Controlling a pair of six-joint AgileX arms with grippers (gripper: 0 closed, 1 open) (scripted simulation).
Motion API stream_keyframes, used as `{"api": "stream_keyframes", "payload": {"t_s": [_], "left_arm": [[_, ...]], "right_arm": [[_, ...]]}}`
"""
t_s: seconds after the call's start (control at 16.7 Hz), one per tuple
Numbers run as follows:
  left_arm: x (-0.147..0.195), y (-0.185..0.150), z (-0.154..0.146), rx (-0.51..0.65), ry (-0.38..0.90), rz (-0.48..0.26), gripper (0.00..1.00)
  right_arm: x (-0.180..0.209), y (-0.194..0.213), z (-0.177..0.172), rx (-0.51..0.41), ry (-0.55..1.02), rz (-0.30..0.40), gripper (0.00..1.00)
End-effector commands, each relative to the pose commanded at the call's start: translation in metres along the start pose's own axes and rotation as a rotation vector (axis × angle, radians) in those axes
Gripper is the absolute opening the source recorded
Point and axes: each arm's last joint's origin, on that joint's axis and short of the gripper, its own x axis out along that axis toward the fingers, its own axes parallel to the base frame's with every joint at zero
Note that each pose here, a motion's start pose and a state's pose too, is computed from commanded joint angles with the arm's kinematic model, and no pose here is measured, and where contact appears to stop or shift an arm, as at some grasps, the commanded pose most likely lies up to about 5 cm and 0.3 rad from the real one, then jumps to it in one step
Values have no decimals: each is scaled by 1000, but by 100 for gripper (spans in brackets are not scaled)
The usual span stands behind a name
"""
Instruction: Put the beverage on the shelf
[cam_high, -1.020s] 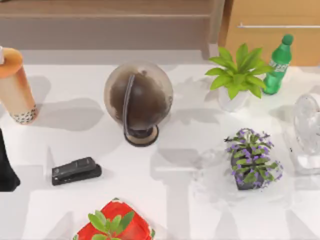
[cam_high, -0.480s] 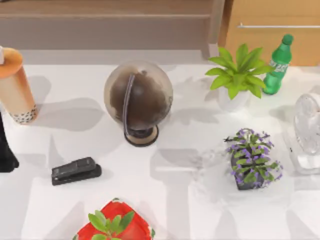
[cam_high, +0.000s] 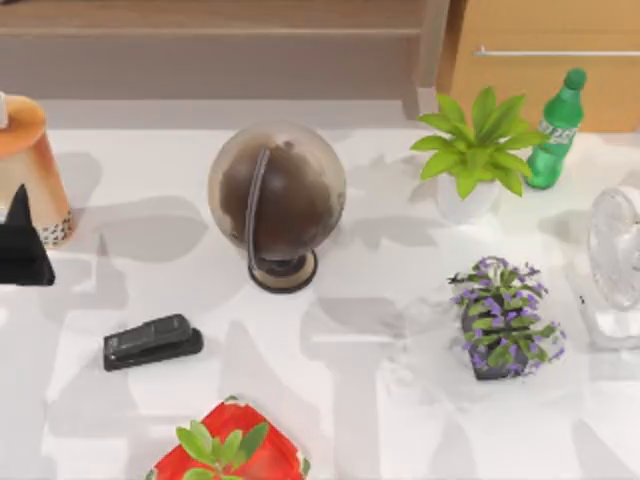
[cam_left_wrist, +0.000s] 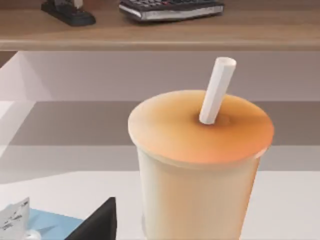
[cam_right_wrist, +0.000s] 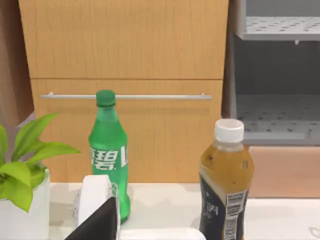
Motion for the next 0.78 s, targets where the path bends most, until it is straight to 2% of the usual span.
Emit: {"api": "stream_keyframes", "payload": {"t_s": [0.36,0.78], "left_arm": [[34,9,-30,-8,71,-6,100],[38,9,-37,-10,86,-11,100]], "right_arm": [[0,0,0,0,0,0,100],[0,0,0,0,0,0,100]]}}
